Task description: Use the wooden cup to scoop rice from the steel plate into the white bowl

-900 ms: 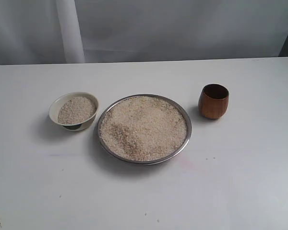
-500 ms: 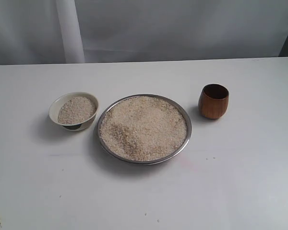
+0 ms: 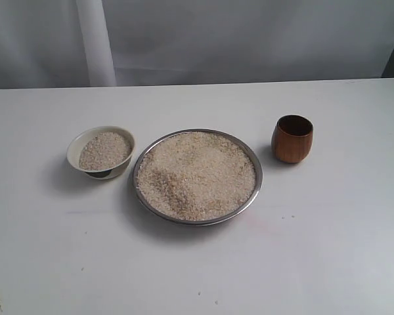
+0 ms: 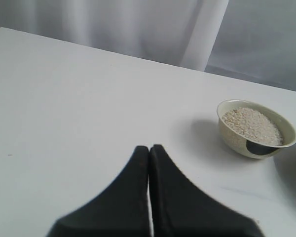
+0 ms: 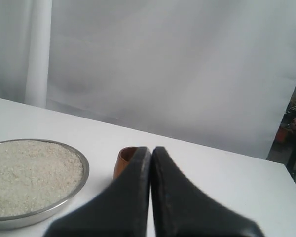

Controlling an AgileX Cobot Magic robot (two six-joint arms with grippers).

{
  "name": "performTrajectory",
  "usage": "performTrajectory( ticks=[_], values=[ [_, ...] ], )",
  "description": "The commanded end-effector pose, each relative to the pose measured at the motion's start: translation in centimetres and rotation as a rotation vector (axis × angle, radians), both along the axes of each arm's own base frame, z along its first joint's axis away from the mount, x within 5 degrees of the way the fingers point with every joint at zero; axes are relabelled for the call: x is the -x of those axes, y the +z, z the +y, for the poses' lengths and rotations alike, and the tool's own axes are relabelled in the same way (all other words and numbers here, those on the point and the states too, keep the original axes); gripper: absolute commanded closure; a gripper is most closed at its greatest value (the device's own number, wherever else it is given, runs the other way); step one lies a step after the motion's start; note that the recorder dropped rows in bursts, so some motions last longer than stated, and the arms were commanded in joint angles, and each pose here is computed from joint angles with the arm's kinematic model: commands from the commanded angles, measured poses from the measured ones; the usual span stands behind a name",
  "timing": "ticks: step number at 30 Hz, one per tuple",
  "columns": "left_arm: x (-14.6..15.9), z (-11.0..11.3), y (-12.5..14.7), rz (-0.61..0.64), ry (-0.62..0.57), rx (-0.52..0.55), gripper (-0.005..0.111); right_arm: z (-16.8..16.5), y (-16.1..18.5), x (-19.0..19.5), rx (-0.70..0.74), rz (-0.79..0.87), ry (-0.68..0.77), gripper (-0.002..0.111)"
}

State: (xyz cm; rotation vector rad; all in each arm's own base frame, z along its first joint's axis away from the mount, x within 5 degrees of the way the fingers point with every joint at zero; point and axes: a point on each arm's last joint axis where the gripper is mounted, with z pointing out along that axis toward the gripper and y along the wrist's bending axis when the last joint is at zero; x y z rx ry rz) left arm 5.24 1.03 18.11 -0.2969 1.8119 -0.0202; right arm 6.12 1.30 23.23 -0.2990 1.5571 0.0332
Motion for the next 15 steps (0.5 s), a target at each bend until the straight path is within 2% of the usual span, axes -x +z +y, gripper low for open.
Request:
performTrajectory(
  ticks=[1, 6, 13, 15],
  values=[
    [0.0, -0.1, 0.1, -0.005, -0.006, 0.011, 0.107, 0.3, 2.8, -1.6, 0.002, 0.041, -0.006, 0.108],
    [0.0, -0.1, 0.1, -0.005, -0.006, 0.011, 0.107, 1.0, 3.7, -4.7, 0.02, 0.123, -0.004, 0.108],
    [0.0, -0.1, 0.1, -0.005, -0.006, 0.011, 0.107, 2.3, 2.1, -8.7, 0.139, 0.135, 0.061, 0.108],
    [0.0, -0.1, 0.1, -0.005, -0.006, 0.011, 0.107, 2.7, 1.6, -9.5, 0.124, 0.149, 0.078, 0.108]
  ],
)
